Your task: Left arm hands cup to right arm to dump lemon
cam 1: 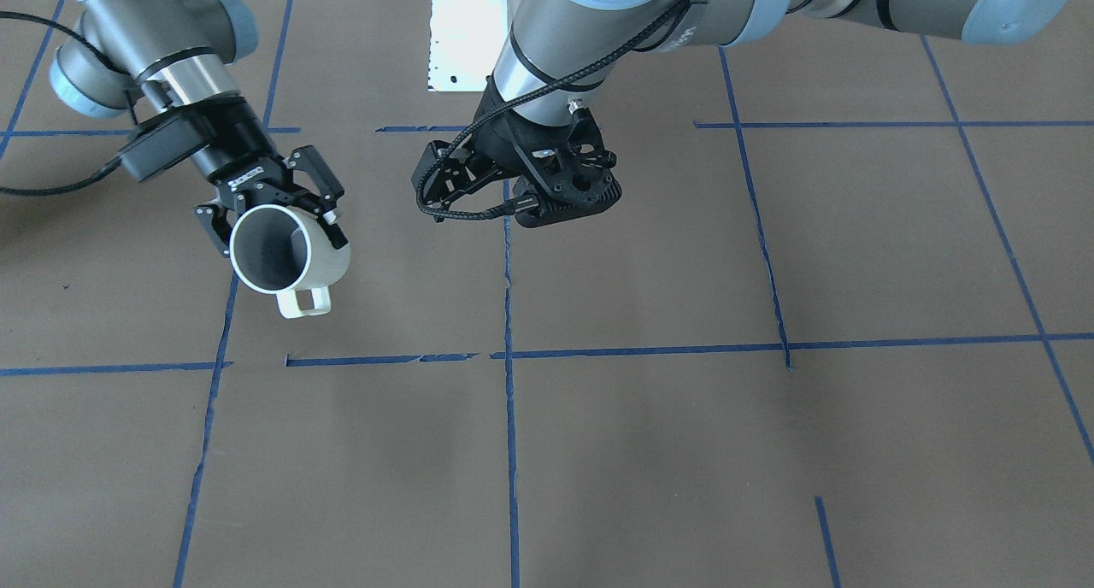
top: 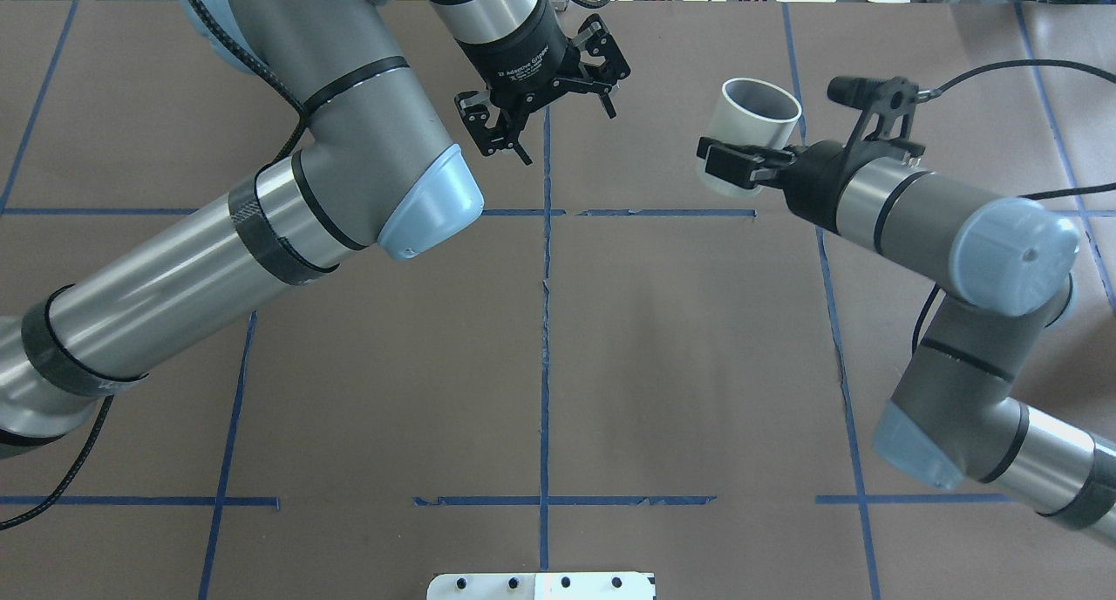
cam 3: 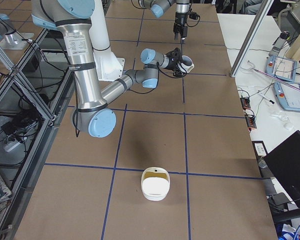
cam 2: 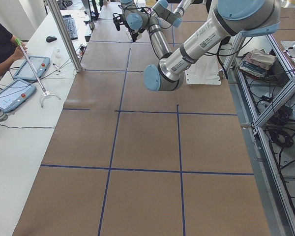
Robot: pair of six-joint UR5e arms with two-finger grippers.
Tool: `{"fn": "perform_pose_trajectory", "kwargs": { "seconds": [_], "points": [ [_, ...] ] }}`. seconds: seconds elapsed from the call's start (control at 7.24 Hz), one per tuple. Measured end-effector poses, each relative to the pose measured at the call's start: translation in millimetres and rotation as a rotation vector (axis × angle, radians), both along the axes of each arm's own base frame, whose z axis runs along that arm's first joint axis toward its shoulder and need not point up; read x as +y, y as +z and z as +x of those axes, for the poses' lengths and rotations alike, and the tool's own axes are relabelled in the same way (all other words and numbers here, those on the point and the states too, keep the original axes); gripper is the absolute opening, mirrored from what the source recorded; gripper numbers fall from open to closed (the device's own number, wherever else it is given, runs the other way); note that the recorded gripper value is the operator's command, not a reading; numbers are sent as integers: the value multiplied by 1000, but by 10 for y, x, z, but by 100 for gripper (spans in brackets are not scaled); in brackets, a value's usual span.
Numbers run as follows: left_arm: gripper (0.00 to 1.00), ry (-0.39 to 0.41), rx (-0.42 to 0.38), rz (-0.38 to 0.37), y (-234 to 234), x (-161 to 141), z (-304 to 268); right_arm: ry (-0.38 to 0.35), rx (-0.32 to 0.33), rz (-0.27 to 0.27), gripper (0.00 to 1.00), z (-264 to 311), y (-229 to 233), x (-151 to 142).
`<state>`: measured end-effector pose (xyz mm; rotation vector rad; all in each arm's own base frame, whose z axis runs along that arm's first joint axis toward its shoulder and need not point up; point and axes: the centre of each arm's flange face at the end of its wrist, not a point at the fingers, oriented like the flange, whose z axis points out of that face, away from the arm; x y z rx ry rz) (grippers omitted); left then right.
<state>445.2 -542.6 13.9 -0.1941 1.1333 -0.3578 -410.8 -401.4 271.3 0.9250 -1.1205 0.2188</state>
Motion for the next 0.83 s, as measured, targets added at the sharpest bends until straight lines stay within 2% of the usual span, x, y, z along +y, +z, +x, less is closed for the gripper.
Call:
{"fn": "perform_pose_trajectory", "kwargs": {
  "seconds": [0.41, 0.83],
  "points": [
    [98, 1, -20, -24, -63, 47, -13, 88, 133, 66, 43, -726, -374, 617],
    [92, 26, -52, -45, -72, 267, 44, 107, 186, 112, 43, -867, -489, 739]
  ]
}}
